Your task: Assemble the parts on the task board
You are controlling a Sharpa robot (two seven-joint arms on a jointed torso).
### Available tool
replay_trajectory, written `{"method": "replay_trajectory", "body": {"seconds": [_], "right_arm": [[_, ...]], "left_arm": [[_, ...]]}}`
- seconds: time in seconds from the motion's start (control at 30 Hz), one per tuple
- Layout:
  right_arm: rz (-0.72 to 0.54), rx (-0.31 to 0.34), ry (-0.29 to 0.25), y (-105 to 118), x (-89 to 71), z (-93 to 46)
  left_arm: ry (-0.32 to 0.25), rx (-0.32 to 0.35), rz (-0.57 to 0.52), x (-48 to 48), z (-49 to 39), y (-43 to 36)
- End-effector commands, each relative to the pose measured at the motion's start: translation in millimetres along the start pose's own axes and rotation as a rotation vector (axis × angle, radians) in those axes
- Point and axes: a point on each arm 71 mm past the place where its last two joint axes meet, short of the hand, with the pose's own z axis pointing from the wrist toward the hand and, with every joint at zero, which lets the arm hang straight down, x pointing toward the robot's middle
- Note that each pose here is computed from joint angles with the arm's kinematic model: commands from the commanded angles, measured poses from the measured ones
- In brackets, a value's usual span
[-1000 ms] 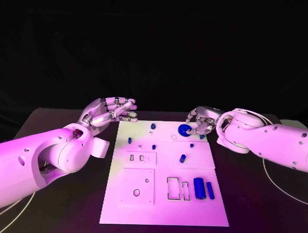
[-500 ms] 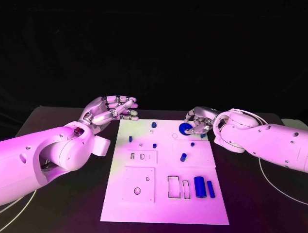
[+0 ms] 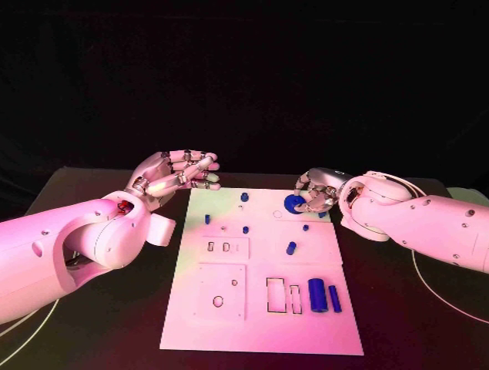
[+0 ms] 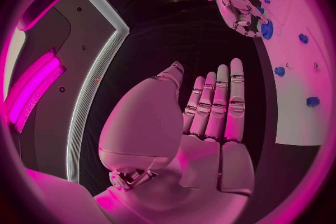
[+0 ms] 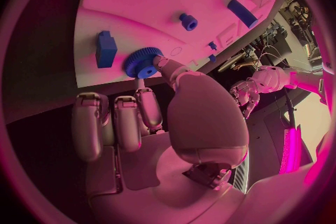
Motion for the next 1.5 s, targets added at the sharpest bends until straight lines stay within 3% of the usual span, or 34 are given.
{"method": "replay_trajectory", "body": {"seconds": [0.03,0.63,0.97,1.23,1.5], "right_arm": [[-0.033,-0.003,0.025,-0.5,5.2,-0.2],[-0.138,-0.053,-0.048,6.3,7.5,-1.4],[-0.153,-0.119,-0.158,19.4,2.1,-9.1],[-0.192,-0.203,-0.224,52.8,-5.1,-14.4],[-0.209,-0.295,-0.247,96.2,-1.4,-11.7]], "left_arm": [[0.019,0.006,-0.012,2.4,0.6,-1.1],[0.018,0.004,-0.011,1.4,0.4,-0.9],[0.017,0.002,-0.011,0.6,0.4,-0.7],[0.017,0.002,-0.011,0.5,0.7,-0.5],[0.02,0.002,-0.012,1.5,1.2,-0.3]]}}
